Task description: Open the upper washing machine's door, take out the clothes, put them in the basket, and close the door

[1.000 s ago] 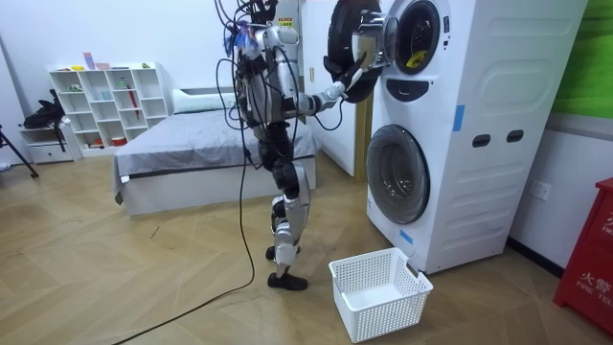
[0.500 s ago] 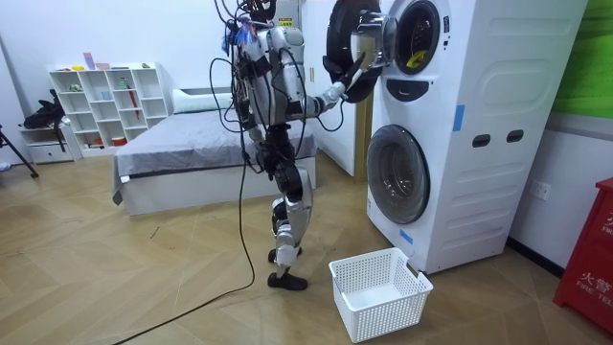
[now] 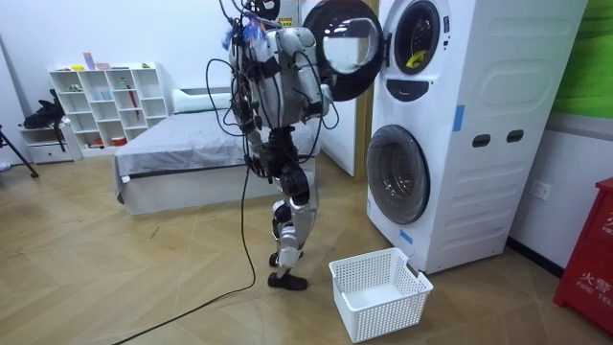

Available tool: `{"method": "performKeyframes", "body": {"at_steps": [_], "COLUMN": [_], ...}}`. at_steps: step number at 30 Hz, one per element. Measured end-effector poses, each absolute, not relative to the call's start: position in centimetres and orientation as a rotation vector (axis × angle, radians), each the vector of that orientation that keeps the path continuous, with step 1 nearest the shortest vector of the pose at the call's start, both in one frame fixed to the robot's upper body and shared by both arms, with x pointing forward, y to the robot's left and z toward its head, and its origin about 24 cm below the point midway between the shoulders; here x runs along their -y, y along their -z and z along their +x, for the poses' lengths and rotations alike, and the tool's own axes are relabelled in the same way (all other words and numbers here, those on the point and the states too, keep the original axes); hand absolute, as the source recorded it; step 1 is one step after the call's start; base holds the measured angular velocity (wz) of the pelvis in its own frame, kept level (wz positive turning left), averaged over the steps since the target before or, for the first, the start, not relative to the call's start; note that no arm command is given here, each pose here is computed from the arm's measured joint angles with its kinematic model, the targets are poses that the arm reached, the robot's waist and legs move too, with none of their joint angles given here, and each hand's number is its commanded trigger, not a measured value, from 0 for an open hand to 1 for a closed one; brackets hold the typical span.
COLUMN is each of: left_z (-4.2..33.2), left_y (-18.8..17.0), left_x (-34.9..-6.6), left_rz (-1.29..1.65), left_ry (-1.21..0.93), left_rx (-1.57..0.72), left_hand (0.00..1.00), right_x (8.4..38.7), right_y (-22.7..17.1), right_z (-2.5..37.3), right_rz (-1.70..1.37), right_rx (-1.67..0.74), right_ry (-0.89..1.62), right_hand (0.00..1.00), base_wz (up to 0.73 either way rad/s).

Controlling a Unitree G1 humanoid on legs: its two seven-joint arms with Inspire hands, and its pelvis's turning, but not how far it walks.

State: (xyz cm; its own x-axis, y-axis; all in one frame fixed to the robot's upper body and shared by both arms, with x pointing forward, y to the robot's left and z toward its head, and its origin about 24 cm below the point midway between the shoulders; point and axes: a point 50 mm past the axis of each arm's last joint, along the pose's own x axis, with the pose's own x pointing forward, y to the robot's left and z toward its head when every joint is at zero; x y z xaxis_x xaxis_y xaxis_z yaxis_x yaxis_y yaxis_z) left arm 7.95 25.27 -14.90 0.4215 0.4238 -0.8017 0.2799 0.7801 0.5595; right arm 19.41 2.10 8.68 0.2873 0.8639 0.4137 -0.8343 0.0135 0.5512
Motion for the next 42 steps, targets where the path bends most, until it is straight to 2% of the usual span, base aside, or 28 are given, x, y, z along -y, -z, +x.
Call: {"method": "performKeyframes", "body": {"at_steps": [5,18,25,29,35,42], "left_z": [7.8,8.0,7.6,7.5,6.0,4.7], "left_y": [14.9,15.1,15.2,15.2,15.4,16.0], "left_x": [-25.4,-25.1,-25.1,-25.2,-25.7,-24.6], "left_rz": [0.695,0.676,0.683,0.681,0.696,0.666], "left_ry": [-0.093,-0.099,-0.101,-0.134,-0.177,-0.156], "left_rx": [-1.173,-1.193,-1.204,-1.203,-1.253,-1.299], "left_hand": [0.0,0.0,0.0,0.0,0.0,0.0], "right_x": [-2.0,-1.5,0.7,2.3,3.8,5.2], "right_y": [-8.5,-8.7,-9.3,-9.5,-10.6,-10.7], "right_z": [19.5,20.2,22.5,23.4,23.9,23.9], "right_rz": [0.734,0.696,0.621,0.481,0.334,0.333], "right_rx": [-0.086,-0.104,-0.033,0.008,0.067,0.086], "right_ry": [-1.407,-1.405,-1.262,-1.201,-1.162,-1.105], "right_hand": [0.0,0.0,0.0,0.0,0.0,0.0], "base_wz": [0.23,-0.04,-0.25,-0.34,-0.26,-0.16]}}
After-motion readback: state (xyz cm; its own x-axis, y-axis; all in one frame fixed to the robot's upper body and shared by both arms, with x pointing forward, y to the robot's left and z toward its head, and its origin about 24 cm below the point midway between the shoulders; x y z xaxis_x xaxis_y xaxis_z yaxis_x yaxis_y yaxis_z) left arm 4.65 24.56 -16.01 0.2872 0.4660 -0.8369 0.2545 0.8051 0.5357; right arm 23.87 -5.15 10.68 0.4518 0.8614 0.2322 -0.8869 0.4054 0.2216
